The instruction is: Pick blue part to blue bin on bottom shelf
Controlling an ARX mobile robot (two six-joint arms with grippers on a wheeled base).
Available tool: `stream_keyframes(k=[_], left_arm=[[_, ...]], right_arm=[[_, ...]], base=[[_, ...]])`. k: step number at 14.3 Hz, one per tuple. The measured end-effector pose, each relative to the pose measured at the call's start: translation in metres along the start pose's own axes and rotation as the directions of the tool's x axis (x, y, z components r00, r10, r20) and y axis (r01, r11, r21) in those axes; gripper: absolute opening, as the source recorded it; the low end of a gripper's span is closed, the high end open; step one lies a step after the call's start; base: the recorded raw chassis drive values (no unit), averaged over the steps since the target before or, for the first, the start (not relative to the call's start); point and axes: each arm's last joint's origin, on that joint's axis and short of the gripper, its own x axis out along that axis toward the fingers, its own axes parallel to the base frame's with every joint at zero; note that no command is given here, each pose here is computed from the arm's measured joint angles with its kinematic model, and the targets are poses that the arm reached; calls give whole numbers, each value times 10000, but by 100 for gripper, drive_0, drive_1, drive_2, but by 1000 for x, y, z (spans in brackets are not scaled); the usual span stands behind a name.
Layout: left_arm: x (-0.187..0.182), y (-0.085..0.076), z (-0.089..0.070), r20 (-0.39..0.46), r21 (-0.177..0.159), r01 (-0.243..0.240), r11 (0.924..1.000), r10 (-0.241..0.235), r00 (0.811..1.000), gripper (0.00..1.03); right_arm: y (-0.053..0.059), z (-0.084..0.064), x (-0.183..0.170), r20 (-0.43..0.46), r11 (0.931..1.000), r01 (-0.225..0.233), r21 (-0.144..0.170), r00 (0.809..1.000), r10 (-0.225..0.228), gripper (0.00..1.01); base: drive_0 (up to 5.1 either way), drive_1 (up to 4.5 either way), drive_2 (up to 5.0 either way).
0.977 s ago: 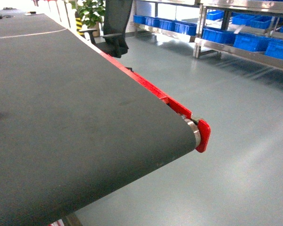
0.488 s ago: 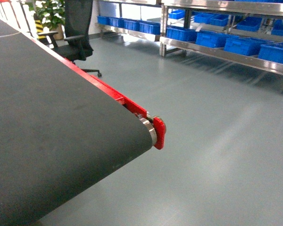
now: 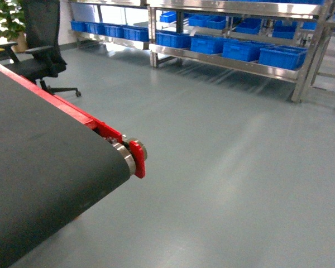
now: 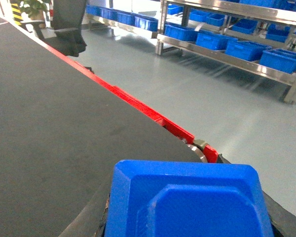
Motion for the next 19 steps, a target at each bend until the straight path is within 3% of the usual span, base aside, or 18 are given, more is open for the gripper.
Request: stream_keyframes(k=[19], left_arm=[[0, 0, 0, -3, 2, -1, 10000, 1, 10000, 44]], right_arm=[[0, 0, 0, 0, 10000, 0, 0, 10000, 0, 98]], base=[[-158, -158, -158]])
